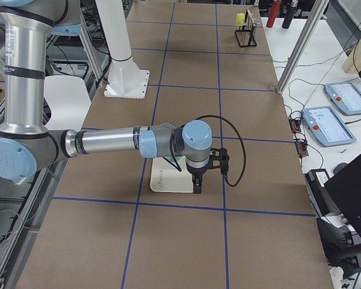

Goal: Left arm grabs green cup and hands to right arm on tray

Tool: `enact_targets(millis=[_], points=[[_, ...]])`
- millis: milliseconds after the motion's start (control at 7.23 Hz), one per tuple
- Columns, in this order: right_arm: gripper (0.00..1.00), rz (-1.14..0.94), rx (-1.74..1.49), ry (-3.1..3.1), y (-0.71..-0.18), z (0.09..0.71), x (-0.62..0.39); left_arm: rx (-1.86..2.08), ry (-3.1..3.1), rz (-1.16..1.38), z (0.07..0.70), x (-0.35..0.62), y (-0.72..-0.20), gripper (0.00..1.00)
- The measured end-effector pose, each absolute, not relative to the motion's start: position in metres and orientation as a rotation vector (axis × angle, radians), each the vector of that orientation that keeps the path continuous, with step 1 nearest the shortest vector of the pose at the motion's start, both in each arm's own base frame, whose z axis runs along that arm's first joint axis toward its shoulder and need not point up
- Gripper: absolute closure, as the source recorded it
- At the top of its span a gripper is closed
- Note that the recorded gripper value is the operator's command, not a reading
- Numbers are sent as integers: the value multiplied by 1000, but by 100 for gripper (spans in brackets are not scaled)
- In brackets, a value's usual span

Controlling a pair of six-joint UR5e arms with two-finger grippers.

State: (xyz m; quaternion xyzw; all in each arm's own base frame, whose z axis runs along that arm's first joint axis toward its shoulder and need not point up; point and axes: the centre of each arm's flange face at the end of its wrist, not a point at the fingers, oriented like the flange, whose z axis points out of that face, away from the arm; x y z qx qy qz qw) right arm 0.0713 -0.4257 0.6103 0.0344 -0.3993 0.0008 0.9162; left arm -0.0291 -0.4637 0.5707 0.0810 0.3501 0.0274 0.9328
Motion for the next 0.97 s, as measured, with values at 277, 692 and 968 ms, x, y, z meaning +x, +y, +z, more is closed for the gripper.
enact_targets(millis=[277, 692, 968], points=[[0, -9, 72, -822, -422, 615, 74, 136, 727, 59, 592, -35, -454, 0], [0, -3, 59, -823, -417, 624, 76, 129, 776, 93, 614, -53, -433, 0], [0, 1, 50, -820, -415, 629, 77, 136, 779, 95, 619, -63, -426, 0]])
